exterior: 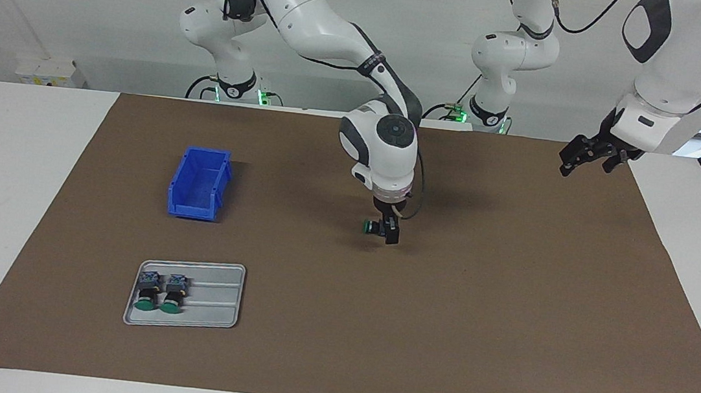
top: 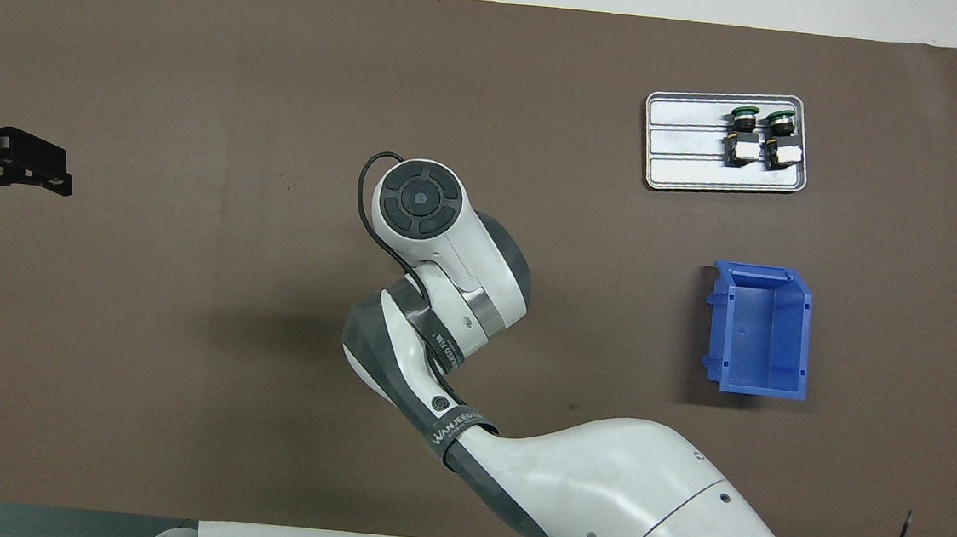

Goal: Place and press button with both arms

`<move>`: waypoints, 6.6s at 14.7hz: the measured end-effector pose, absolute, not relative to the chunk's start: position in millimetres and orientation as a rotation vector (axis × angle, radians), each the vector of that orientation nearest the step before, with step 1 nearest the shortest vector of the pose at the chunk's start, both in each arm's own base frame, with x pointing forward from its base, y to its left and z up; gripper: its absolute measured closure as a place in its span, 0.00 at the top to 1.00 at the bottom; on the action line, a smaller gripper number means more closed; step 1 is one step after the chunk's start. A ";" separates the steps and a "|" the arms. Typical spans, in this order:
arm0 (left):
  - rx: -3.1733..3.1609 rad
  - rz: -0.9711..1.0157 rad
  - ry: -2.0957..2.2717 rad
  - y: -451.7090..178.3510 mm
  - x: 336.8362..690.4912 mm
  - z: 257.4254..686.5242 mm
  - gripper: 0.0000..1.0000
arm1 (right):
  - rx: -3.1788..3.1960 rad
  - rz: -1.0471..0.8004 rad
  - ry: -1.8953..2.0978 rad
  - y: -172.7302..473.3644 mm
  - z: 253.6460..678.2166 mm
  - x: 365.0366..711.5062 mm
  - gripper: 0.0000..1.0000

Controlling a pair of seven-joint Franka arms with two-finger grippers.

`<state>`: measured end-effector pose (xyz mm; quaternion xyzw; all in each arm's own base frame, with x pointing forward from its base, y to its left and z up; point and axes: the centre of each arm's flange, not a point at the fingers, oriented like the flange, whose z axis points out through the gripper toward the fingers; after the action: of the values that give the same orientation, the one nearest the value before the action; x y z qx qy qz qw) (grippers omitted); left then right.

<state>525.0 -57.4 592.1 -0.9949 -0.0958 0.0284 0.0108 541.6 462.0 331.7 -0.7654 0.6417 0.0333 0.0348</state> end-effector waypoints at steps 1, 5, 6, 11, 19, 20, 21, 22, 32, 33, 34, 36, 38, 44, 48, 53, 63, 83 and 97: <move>-3.094 0.086 -0.379 -57.4 525.1 592.1 1.00 | -2.401 0.102 1.923 455.5 348.1 543.8 1.00; -3.017 0.085 -0.764 -68.3 529.0 580.0 1.00 | -2.477 0.099 1.819 388.3 440.7 564.0 1.00; -2.982 0.093 -0.873 -78.6 530.4 572.4 1.00 | -2.501 0.102 1.793 363.8 463.3 568.6 1.00; -2.817 0.155 -1.201 -161.8 527.4 531.7 1.00 | -2.708 0.169 1.579 269.7 520.6 573.5 1.00; -2.646 0.109 -1.582 -307.0 509.8 448.9 1.00 | -2.914 0.223 1.080 74.6 611.1 559.4 1.00; -2.626 0.110 -1.615 -321.2 505.9 439.3 1.00 | -2.927 0.216 1.017 52.1 621.1 554.0 1.00; -2.605 0.113 -1.645 -333.7 502.0 429.9 1.00 | -2.941 0.218 0.960 34.8 628.1 548.5 1.00; -2.580 0.112 -1.692 -345.9 499.6 419.8 1.00 | -2.957 0.230 0.897 24.1 632.3 543.3 0.99; -2.491 0.139 -1.867 -416.5 488.3 328.0 1.00 | -3.105 0.260 0.194 0.8 625.0 530.3 1.00; -2.481 0.140 -1.881 -420.9 486.0 323.1 1.00 | -3.131 0.244 0.133 0.1 625.5 531.5 1.00; -2.474 0.141 -1.897 -423.8 485.5 319.3 1.00 | -3.146 0.225 0.099 1.0 625.5 533.1 1.00; -2.465 0.144 -1.910 -426.3 485.6 310.7 1.00 | -3.157 0.206 0.090 -3.5 624.3 535.1 1.00; -2.451 0.148 -1.926 -428.5 485.0 303.2 0.96 | -3.157 0.203 0.113 -14.9 623.7 535.3 1.00; -2.434 0.149 -1.948 -429.4 485.0 300.4 0.59 | -3.150 0.221 0.148 -44.0 618.9 533.1 1.00; -2.426 0.146 -1.971 -430.8 487.1 304.2 0.32 | -3.149 0.218 0.154 -45.9 620.6 530.4 1.00; -2.432 0.137 -2.003 -429.3 497.5 315.1 0.32 | -3.148 0.217 0.152 -45.4 621.0 529.9 1.00; -2.469 0.429 -2.137 -392.3 523.6 369.7 0.32 | -3.148 0.218 0.152 -45.3 620.7 529.9 1.00; -2.691 1.478 -2.522 -276.9 509.3 298.1 0.32 | -3.148 0.218 0.152 -45.2 620.7 529.9 1.00; -2.811 1.735 -2.509 -280.3 465.6 243.7 0.32 | -3.148 0.219 0.152 -45.2 620.5 529.9 1.00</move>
<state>465.6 -280.3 243.7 -0.5937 -0.5298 0.3664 -0.4823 529.9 -45.2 620.5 -0.9964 0.0480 0.0693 -0.0089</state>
